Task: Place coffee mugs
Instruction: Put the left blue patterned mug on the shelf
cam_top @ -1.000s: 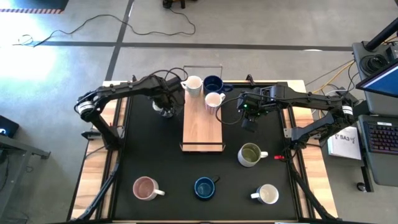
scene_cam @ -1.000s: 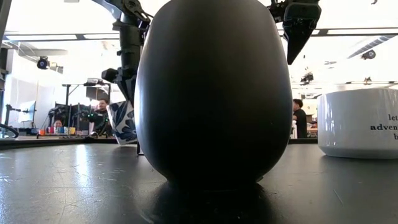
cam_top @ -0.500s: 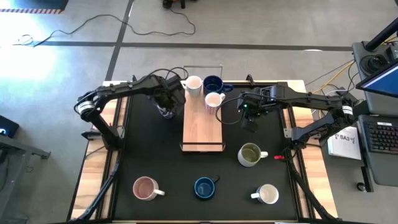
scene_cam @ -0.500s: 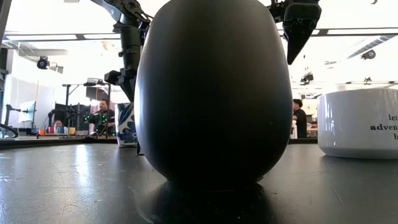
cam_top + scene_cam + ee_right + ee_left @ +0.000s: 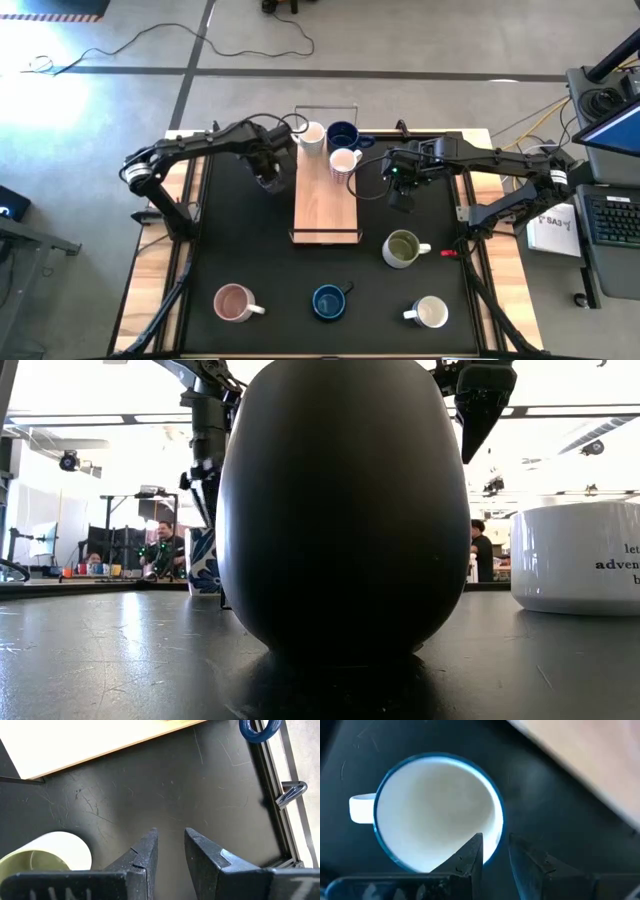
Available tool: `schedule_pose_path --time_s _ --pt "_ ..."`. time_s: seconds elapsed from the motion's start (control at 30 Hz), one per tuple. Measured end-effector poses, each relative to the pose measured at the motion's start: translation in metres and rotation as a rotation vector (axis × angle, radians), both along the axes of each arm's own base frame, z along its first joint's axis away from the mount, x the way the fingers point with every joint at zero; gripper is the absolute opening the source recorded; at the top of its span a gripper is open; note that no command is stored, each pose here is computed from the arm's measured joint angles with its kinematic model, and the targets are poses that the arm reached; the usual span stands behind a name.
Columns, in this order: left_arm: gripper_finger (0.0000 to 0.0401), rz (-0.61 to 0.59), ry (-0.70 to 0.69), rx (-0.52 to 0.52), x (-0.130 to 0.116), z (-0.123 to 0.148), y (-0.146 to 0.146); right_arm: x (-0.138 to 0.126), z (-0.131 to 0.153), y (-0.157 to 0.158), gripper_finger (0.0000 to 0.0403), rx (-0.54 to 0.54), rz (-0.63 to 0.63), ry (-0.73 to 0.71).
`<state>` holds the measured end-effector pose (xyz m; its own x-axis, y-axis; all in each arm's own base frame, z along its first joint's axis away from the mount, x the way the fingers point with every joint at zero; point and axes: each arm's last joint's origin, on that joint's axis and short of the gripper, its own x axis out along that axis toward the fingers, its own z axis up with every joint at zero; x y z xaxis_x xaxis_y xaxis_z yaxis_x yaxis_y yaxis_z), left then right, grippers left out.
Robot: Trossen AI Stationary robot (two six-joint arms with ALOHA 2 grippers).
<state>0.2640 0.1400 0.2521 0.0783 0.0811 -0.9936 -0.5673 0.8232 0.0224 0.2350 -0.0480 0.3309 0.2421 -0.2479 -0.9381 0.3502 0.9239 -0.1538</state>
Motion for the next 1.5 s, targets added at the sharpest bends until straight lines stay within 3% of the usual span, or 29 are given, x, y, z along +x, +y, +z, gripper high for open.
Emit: schedule_pose_path --time_s 0.13,0.53,1.13,1.37,1.5 --pt "0.0076 -0.119 0.061 -0.009 -0.004 0.0 -0.003 0.0 0.0 0.0 0.0084 0.0 0.0 0.0" --pt "0.0076 -0.365 0.145 0.095 -0.004 -0.001 -0.002 0.0 0.0 0.0 0.0084 0.0 -0.001 0.0" --pt "0.0074 -0.438 0.086 0.088 0.005 -0.008 -0.014 0.0 0.0 0.0 0.0084 0.003 -0.012 -0.003" --pt "0.0008 -0.419 0.04 0.066 0.007 -0.008 -0.014 0.0 0.0 0.0 0.0084 0.004 -0.016 -0.004" --pt "0.0005 -0.374 0.026 0.061 0.008 -0.008 -0.014 0.0 0.0 0.0 0.0084 0.005 -0.017 -0.004"
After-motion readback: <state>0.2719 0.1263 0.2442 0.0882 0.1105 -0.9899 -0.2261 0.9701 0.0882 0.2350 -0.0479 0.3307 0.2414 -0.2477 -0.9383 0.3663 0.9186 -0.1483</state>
